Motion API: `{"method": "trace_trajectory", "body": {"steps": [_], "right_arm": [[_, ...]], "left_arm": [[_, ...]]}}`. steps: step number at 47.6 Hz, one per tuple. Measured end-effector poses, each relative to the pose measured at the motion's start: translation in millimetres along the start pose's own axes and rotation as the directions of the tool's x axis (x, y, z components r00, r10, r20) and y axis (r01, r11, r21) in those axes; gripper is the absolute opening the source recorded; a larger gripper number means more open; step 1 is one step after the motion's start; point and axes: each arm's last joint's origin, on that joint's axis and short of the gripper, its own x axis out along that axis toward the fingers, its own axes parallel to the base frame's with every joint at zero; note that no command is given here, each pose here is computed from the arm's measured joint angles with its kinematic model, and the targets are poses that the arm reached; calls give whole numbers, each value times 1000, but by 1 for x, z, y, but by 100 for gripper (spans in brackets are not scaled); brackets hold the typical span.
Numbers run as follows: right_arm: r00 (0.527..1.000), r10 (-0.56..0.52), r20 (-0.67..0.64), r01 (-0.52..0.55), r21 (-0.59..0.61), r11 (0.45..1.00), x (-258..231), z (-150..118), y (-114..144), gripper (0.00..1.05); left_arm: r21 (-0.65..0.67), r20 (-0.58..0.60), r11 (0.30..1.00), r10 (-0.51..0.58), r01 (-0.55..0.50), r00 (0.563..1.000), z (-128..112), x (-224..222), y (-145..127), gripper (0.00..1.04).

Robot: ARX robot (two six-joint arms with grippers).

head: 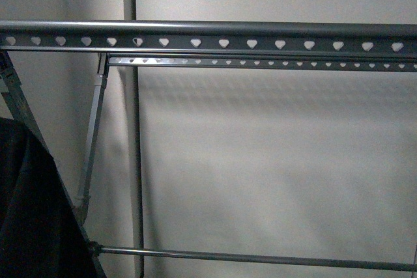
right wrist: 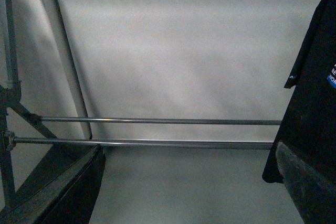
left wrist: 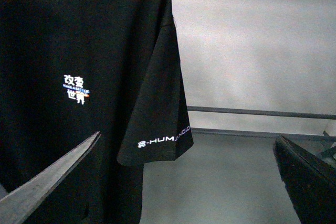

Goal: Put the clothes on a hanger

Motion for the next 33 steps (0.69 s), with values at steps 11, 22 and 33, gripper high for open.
{"method": "trace_trajectory", "body": {"steps": [11, 22, 33], "right_arm": [[1000, 0, 0, 0, 0, 1000, 0, 0, 0, 97], [1000, 2, 0, -2, 0, 1000, 0, 0, 0, 97], [1000, 2, 0, -2, 0, 1000, 0, 0, 0, 97]], "left_arm": [[0, 0, 1000, 0, 0, 1000, 0, 0, 0, 98], [-212, -163, 977, -17, -18, 987, 45, 47, 13, 98], [-515, -281, 770, 262, -375, 923, 95, 152, 39, 98]]}}
